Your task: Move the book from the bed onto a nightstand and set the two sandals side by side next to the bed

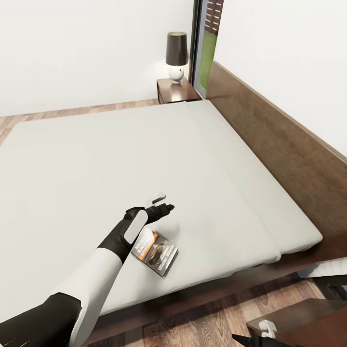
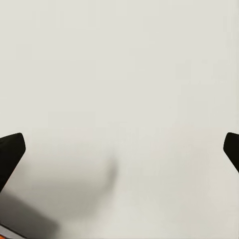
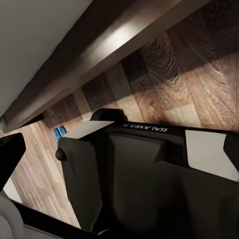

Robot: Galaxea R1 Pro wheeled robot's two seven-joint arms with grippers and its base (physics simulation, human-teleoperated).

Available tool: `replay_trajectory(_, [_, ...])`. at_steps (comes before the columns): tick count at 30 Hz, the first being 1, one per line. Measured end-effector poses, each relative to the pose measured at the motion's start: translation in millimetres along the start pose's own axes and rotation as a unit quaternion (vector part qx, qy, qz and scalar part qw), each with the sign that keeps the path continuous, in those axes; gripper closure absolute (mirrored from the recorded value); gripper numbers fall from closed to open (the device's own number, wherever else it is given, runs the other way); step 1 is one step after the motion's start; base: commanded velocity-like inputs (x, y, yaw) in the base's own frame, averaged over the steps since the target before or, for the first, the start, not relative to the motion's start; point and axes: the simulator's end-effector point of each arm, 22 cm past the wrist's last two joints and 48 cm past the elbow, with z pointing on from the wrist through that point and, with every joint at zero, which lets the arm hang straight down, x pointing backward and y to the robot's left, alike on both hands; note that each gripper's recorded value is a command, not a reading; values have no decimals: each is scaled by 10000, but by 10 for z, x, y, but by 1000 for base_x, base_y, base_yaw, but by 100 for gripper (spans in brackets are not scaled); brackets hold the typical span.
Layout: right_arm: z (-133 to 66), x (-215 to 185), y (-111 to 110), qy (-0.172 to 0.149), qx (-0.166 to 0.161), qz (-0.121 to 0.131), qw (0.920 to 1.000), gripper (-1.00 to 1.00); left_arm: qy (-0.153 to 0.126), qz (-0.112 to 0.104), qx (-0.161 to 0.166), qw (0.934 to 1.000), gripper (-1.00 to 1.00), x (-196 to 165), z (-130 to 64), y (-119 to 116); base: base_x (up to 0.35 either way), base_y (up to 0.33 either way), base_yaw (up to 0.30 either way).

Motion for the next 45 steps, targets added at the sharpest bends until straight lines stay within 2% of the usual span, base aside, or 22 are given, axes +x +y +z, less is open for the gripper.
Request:
replay_trajectory(34, [423, 6, -425, -4, -8, -3, 10000, -100, -4, -2, 5, 10000, -100, 243, 451, 305, 0, 0, 0])
replay_trajectory(45, [422, 5, -427, -4, -7, -3, 10000, -100, -6, -6, 4, 10000, -100, 242, 451, 307, 0, 0, 0])
